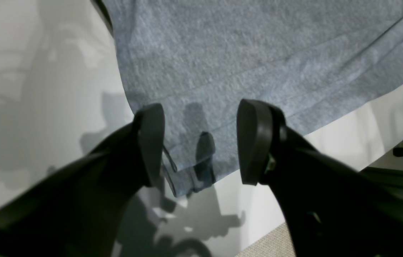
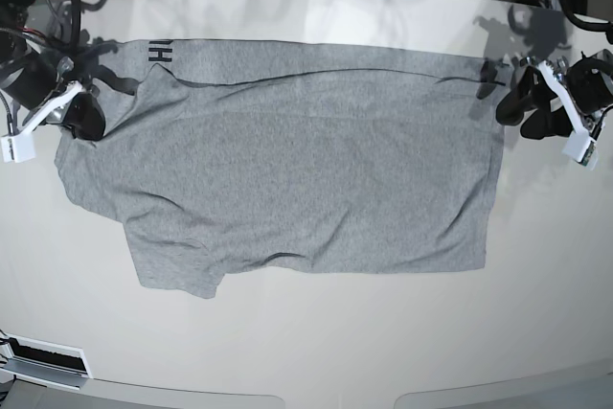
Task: Layout the t-shirt on the table in an organized manner, then fold the t-shirt properly
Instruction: 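Regrasp the shoulder corner with the right gripper and tug it outward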
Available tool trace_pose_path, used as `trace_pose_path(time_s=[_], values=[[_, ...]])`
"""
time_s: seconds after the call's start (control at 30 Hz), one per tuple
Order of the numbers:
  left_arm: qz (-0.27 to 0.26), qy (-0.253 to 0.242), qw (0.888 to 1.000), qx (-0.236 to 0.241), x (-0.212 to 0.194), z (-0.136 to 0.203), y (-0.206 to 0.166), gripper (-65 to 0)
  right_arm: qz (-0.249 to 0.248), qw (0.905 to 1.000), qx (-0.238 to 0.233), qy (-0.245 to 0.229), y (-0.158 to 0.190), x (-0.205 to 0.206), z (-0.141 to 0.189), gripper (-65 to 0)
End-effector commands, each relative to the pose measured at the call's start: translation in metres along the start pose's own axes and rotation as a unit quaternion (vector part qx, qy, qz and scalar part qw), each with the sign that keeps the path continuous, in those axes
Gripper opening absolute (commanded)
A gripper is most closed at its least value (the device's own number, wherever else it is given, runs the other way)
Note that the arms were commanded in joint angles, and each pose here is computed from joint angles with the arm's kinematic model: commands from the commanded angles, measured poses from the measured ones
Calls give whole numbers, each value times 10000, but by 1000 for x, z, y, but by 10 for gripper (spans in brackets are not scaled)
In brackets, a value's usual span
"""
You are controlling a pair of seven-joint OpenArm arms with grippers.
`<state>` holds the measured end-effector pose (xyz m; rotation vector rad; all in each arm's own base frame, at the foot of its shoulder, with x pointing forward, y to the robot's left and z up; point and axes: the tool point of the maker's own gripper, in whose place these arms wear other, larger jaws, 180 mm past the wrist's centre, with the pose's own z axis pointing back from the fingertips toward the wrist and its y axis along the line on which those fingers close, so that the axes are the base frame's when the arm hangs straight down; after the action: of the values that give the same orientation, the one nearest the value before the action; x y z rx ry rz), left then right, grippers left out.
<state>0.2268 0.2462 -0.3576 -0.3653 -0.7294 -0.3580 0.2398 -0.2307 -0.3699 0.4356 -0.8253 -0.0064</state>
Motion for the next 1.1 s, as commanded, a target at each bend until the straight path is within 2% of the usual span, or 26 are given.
trace_pose_path(time_s=[0.0,0.27,0.3,0.37,0.43,0.47,0.53,0.63,0.73,0.83,0.9,0.93,0.97,1.07], values=[[-85,-155,9998,-13,12,5,2,-314,131,9995,18,-280,0,17,3,-650],[-87,-154,9998,-12,12,5,2,-314,288,9982,-436,-306,-16,19,4,-650],[-85,-154,9998,-11,12,5,2,-314,335,9977,-485,-334,-18,22,4,-623],[-85,-159,9998,-12,12,5,2,-314,344,9960,-716,-401,-26,28,3,-450],[-85,-135,9999,-11,11,5,2,-314,120,9924,-1148,-436,-41,34,4,-302],[-87,-109,9999,-10,11,5,2,-314,65,9901,-1330,-439,-48,37,4,-258],[-87,-94,9999,-9,10,5,2,-314,121,9872,-1537,-419,-55,43,4,-234],[-86,-78,9999,-10,9,5,2,-314,165,9870,-1546,-394,-55,48,3,-234],[-87,-34,10000,-9,8,5,2,-314,152,9904,-1362,-155,-49,44,0,-234],[-87,34,10000,-8,5,5,2,-314,326,9977,-595,-65,-21,39,-6,-234],[-87,32,10000,-8,5,5,2,-314,440,9989,-105,-79,-4,39,-7,-242],[-86,31,10000,-9,5,5,2,-314,384,9992,6,-89,1,39,-7,-279],[-86,31,10000,-9,5,5,2,-314,365,9993,35,-69,2,38,-8,-342],[-83,0,10000,-10,7,5,2,-314,465,9989,-13,78,2,33,-11,-636]])
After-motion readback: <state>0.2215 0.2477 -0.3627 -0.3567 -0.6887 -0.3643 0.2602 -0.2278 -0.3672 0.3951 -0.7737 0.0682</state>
